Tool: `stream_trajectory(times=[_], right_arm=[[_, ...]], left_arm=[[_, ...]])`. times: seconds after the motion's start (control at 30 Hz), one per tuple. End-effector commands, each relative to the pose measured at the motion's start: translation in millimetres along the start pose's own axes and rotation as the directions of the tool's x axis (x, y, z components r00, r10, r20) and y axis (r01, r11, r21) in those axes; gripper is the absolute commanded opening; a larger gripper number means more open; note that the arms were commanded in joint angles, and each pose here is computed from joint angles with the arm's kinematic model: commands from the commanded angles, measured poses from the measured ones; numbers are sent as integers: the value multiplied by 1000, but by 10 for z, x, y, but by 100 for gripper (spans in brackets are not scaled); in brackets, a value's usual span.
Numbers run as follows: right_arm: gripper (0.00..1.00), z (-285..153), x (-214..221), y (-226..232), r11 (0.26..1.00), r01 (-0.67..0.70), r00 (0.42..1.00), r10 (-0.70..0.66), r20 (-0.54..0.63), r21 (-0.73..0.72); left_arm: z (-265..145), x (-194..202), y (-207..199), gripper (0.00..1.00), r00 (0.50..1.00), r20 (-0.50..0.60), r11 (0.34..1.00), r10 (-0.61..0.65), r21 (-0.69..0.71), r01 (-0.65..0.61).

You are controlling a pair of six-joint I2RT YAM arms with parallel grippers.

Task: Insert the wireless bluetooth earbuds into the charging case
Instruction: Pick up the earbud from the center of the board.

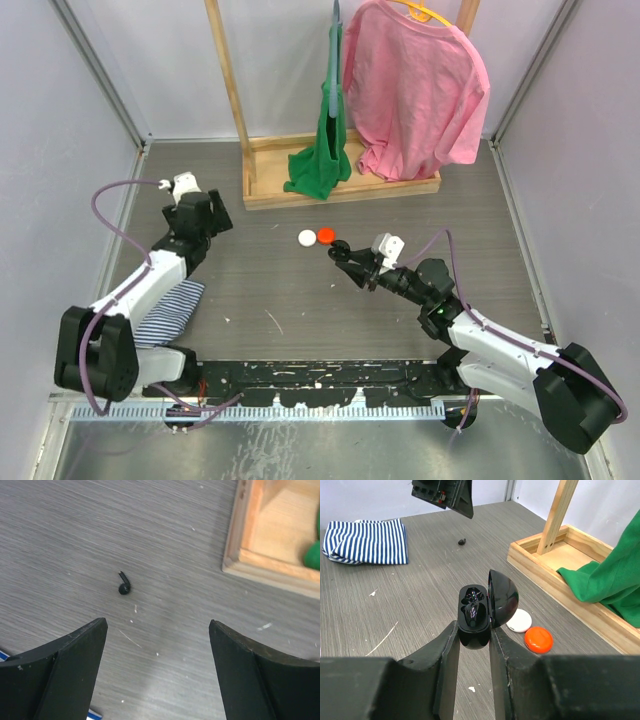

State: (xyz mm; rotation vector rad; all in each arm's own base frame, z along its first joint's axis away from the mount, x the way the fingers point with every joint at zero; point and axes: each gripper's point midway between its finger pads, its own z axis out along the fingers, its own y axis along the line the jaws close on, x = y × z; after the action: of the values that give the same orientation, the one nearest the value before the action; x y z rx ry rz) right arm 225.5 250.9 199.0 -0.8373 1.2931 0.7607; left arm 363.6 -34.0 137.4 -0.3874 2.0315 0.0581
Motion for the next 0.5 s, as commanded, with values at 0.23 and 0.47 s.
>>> stream_trajectory(times=[0.23,0.47], right_arm=[[23,3,-264,-73,999,42,995,-45,87,34],[23,0,-252,-96,998,47,996,-50,76,45]], left_arm=[[538,34,327,69,985,-136,986,-103,-141,84],[796,151,410,55,974,-213,985,-83,-167,47]])
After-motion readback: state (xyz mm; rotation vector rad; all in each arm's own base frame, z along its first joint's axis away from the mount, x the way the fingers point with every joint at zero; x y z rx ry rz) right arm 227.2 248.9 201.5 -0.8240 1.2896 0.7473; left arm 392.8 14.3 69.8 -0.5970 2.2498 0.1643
